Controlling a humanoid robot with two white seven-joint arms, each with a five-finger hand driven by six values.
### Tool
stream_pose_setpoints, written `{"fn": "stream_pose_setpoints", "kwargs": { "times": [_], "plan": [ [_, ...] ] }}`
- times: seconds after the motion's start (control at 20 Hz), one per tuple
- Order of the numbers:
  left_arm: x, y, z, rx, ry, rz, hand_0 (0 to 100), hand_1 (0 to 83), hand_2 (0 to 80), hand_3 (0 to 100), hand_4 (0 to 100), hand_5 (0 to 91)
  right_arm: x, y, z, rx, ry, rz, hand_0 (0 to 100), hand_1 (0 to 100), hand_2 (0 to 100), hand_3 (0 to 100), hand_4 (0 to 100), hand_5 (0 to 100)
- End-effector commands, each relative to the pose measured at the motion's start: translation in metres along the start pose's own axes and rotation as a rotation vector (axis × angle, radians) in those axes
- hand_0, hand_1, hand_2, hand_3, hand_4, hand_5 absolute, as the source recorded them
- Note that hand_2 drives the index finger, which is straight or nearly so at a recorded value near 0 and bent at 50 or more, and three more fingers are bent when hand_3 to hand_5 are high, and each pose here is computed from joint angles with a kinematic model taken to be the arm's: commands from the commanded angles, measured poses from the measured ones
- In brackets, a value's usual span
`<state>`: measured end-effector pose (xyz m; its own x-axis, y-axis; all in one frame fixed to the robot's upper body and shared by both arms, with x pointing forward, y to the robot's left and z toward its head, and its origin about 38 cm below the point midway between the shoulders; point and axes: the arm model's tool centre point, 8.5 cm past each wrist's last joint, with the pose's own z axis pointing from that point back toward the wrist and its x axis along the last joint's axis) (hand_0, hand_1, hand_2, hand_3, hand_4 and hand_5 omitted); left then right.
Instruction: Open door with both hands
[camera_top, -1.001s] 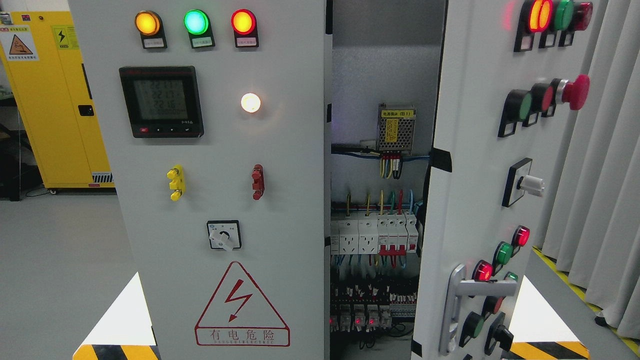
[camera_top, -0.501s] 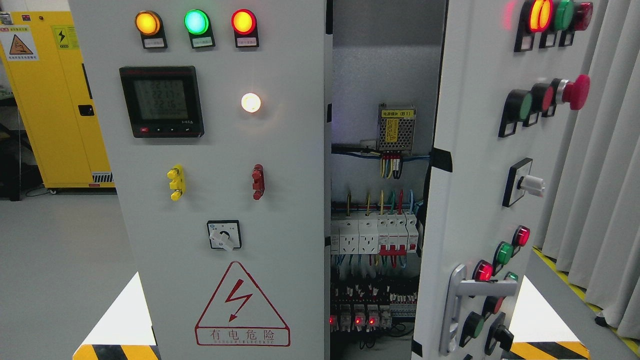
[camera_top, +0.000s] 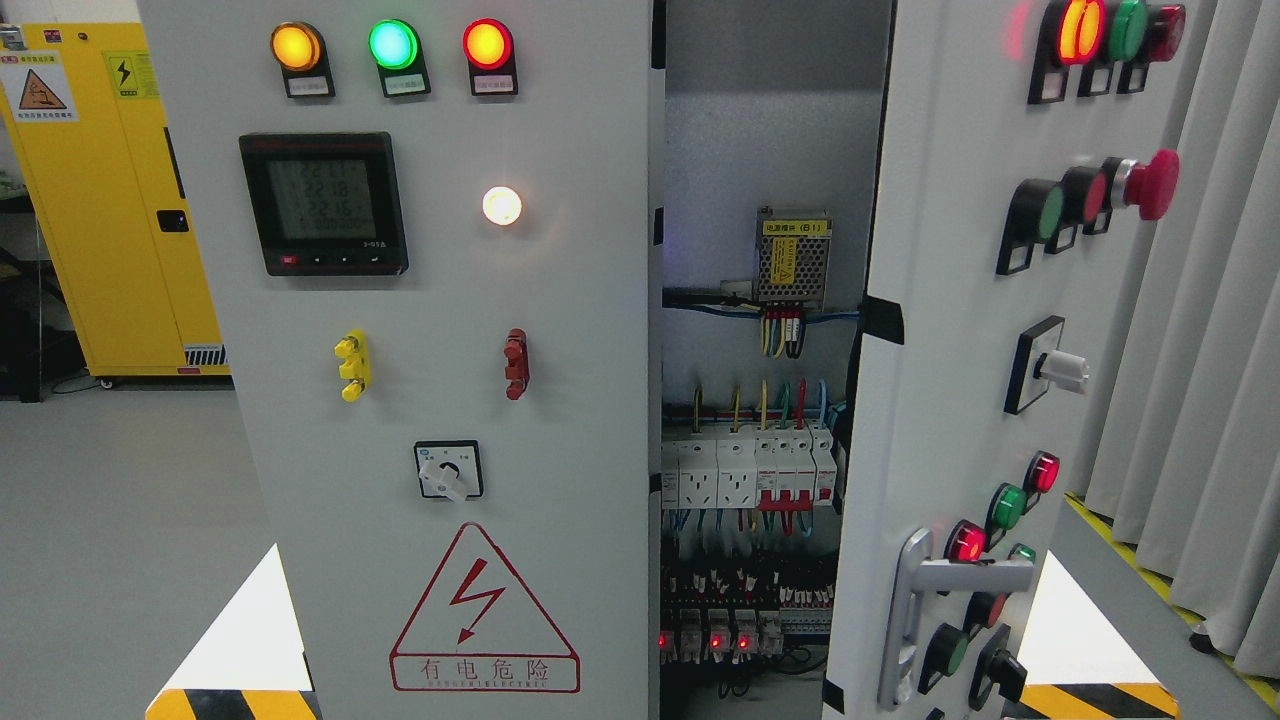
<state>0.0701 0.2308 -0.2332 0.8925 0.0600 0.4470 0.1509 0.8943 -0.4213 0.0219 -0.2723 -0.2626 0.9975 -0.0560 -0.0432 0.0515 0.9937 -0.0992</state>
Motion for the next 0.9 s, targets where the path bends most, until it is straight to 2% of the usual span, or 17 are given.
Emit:
{"fn": "stream_pose_setpoints", "kwargs": {
  "times": [0.0, 0.1, 0.3, 0.35, 0.4, 0.55, 0.6, 0.7, 0.85],
  "plan": [
    [0.155, -0.012, 0.043, -0.170, -0.395, -0.365, 12, 55.6, 0.0, 0, 0, 0.0, 0.000, -0.005, 0.000, -0.011, 0.005, 0.034, 0, 50, 4, 0, 0, 0],
    [0.203, -0.023, 0.073, -0.199, -0.526, -0.475, 12, 55.6, 0.0, 0, 0, 0.0, -0.001, -0.005, 0.000, -0.013, 0.007, 0.042, 0, 50, 4, 0, 0, 0],
    [0.273, -0.049, 0.135, -0.294, -0.722, -0.627, 12, 55.6, 0.0, 0, 0, 0.0, -0.001, -0.005, 0.000, -0.012, 0.008, 0.045, 0, 50, 4, 0, 0, 0],
    [0.283, -0.057, 0.148, -0.340, -0.743, -0.667, 12, 55.6, 0.0, 0, 0, 0.0, -0.001, -0.005, 0.000, -0.012, 0.008, 0.045, 0, 50, 4, 0, 0, 0],
    [0.289, -0.062, 0.156, -0.391, -0.751, -0.689, 12, 55.6, 0.0, 0, 0, 0.0, -0.001, -0.005, 0.000, -0.013, 0.010, 0.048, 0, 50, 4, 0, 0, 0],
    [0.305, -0.073, 0.178, -0.545, -0.778, -0.701, 12, 55.6, 0.0, 0, 0, 0.0, 0.000, -0.004, 0.000, -0.014, 0.006, 0.080, 0, 50, 4, 0, 0, 0],
    [0.311, -0.076, 0.181, -0.567, -0.779, -0.718, 12, 55.6, 0.0, 0, 0, 0.0, 0.001, -0.003, 0.000, -0.013, 0.005, 0.094, 0, 50, 4, 0, 0, 0],
    [0.326, -0.084, 0.191, -0.601, -0.769, -0.789, 12, 55.6, 0.0, 0, 0, 0.0, 0.001, -0.003, 0.000, -0.014, 0.006, 0.097, 0, 50, 4, 0, 0, 0],
    [0.343, -0.095, 0.204, -0.691, -0.769, -0.828, 12, 55.6, 0.0, 0, 0, 0.0, 0.000, -0.004, 0.000, -0.015, 0.003, 0.095, 0, 50, 4, 0, 0, 0]
  ]
}}
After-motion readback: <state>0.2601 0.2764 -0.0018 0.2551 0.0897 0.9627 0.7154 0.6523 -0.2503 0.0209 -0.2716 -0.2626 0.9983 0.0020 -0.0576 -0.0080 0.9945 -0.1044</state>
